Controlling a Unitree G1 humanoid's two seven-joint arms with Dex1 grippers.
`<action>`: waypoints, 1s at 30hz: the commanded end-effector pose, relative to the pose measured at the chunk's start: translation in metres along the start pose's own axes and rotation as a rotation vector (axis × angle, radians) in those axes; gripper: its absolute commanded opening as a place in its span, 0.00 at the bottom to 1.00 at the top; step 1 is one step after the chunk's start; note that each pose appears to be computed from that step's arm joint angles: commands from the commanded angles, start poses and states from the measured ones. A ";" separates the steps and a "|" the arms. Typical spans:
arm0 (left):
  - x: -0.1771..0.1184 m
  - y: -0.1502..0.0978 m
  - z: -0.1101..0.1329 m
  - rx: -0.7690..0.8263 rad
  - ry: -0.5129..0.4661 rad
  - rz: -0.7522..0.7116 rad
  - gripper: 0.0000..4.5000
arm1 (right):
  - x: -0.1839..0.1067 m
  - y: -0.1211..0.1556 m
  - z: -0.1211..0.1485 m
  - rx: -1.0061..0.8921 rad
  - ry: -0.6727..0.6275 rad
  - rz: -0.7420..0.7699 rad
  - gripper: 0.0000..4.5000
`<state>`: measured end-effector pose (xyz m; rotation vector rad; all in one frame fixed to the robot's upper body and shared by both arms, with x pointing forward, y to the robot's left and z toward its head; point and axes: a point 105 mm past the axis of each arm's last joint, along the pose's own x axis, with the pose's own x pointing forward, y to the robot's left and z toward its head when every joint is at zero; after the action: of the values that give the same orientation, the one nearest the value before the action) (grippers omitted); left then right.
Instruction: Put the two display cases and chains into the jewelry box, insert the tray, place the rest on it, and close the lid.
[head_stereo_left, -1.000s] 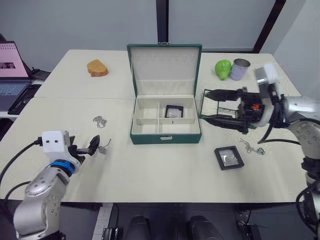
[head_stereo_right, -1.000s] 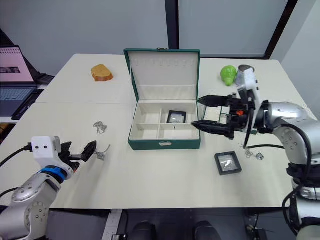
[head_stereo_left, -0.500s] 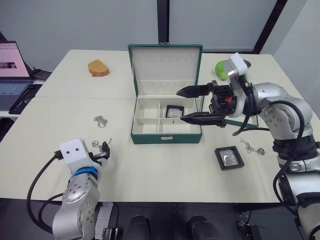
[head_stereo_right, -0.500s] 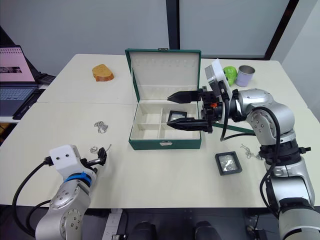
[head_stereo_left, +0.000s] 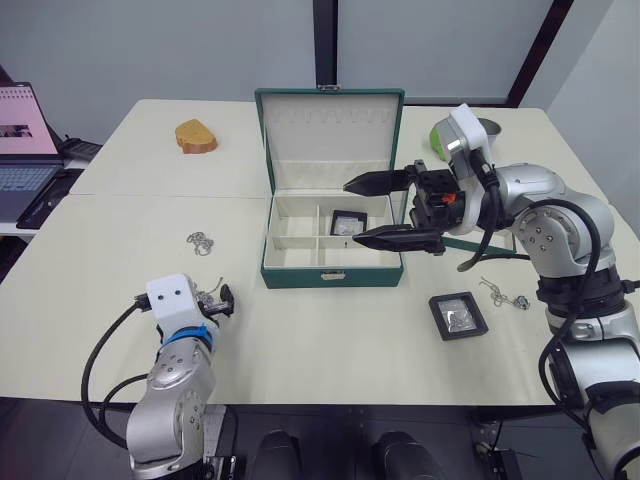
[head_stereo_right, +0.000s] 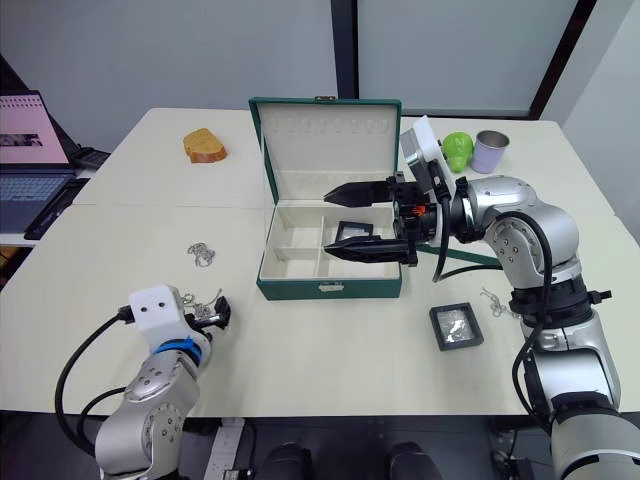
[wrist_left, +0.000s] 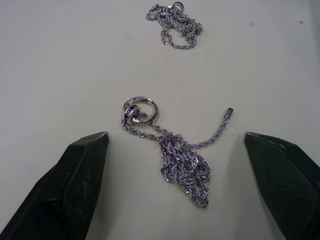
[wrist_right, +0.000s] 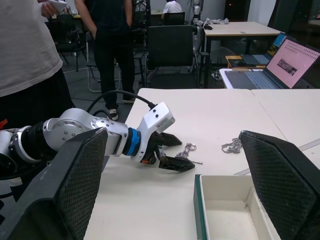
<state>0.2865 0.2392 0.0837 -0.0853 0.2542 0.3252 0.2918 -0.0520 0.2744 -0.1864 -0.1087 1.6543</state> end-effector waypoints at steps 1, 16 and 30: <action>0.003 0.002 -0.003 0.015 0.021 0.000 1.00 | -0.002 0.003 0.014 -0.055 -0.023 -0.006 1.00; 0.005 0.003 -0.019 0.046 0.098 -0.017 1.00 | -0.004 0.003 0.016 -0.063 -0.030 -0.030 1.00; 0.003 0.009 -0.036 0.058 0.161 0.007 0.33 | -0.005 0.001 0.019 -0.072 -0.030 -0.040 1.00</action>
<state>0.2902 0.2359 0.0770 -0.0567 0.2966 0.2741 0.2923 -0.0534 0.2783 -0.1870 -0.1279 1.6167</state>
